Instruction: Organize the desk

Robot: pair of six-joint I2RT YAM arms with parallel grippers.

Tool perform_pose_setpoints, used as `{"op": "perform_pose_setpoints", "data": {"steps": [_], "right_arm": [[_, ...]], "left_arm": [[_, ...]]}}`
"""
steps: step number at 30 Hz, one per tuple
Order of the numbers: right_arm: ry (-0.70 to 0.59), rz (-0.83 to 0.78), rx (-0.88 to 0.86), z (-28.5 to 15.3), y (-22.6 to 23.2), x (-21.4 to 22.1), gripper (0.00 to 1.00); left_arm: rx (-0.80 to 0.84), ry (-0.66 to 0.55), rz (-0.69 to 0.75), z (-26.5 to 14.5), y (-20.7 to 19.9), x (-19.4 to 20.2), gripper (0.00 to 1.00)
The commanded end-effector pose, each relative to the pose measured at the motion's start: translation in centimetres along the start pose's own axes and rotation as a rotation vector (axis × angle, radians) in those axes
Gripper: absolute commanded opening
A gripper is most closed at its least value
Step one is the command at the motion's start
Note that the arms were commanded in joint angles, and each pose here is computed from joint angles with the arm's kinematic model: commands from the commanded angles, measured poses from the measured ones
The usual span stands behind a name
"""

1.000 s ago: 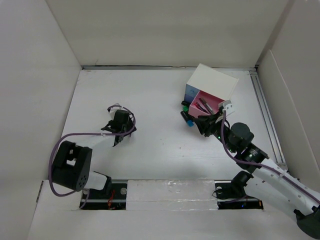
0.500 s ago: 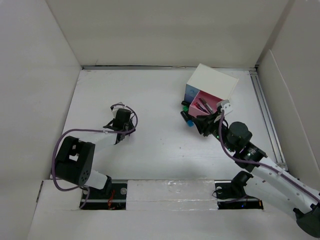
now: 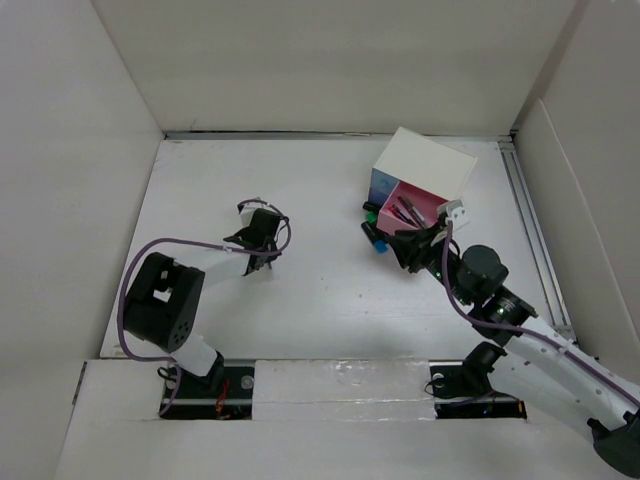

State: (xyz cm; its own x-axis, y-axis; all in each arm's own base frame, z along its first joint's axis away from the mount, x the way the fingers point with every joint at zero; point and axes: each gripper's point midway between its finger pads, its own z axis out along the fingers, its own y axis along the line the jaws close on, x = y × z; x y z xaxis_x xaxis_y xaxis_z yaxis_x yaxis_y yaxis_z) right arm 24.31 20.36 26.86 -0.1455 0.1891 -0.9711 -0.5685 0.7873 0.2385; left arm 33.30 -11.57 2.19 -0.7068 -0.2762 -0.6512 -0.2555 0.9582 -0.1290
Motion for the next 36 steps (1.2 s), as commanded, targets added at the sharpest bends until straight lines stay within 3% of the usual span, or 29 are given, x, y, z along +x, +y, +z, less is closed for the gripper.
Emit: {"op": "perform_pose_setpoints", "data": {"steps": [1,5,6,11,16,22,28,36], "right_arm": [[-0.077,-0.005,0.003,-0.4,0.0,-2.0,0.35],[-0.085,-0.006,0.022,-0.6,-0.4,-2.1,0.35],[-0.085,-0.006,0.025,-0.6,-0.4,-2.1,0.35],[-0.089,-0.007,0.049,-0.9,-0.9,-2.1,0.34],[-0.134,0.011,0.089,-2.1,-1.7,-2.8,0.32],[-0.256,0.056,0.160,-5.3,-3.2,-4.8,0.30],[-0.310,0.076,0.188,-6.7,-3.9,-5.2,0.30],[-0.301,0.079,0.183,-6.5,-3.8,-5.2,0.30]], "left_arm": [[-0.048,0.046,0.015,-0.2,1.0,0.9,0.00],[0.115,0.045,-0.039,-1.9,-2.1,-0.2,0.00],[0.201,-0.002,-0.072,-3.2,-3.8,-2.0,0.00],[0.683,-0.057,-0.140,-11.2,-14.4,-6.1,0.00],[0.982,-0.111,-0.101,-18.3,-25.5,-8.7,0.00],[1.266,-0.093,-0.198,-22.7,-34.3,-10.6,0.00],[1.320,-0.114,-0.313,-23.2,-38.7,-11.5,0.00],[1.207,-0.215,-0.513,-19.7,-39.5,-11.9,0.00]]}}
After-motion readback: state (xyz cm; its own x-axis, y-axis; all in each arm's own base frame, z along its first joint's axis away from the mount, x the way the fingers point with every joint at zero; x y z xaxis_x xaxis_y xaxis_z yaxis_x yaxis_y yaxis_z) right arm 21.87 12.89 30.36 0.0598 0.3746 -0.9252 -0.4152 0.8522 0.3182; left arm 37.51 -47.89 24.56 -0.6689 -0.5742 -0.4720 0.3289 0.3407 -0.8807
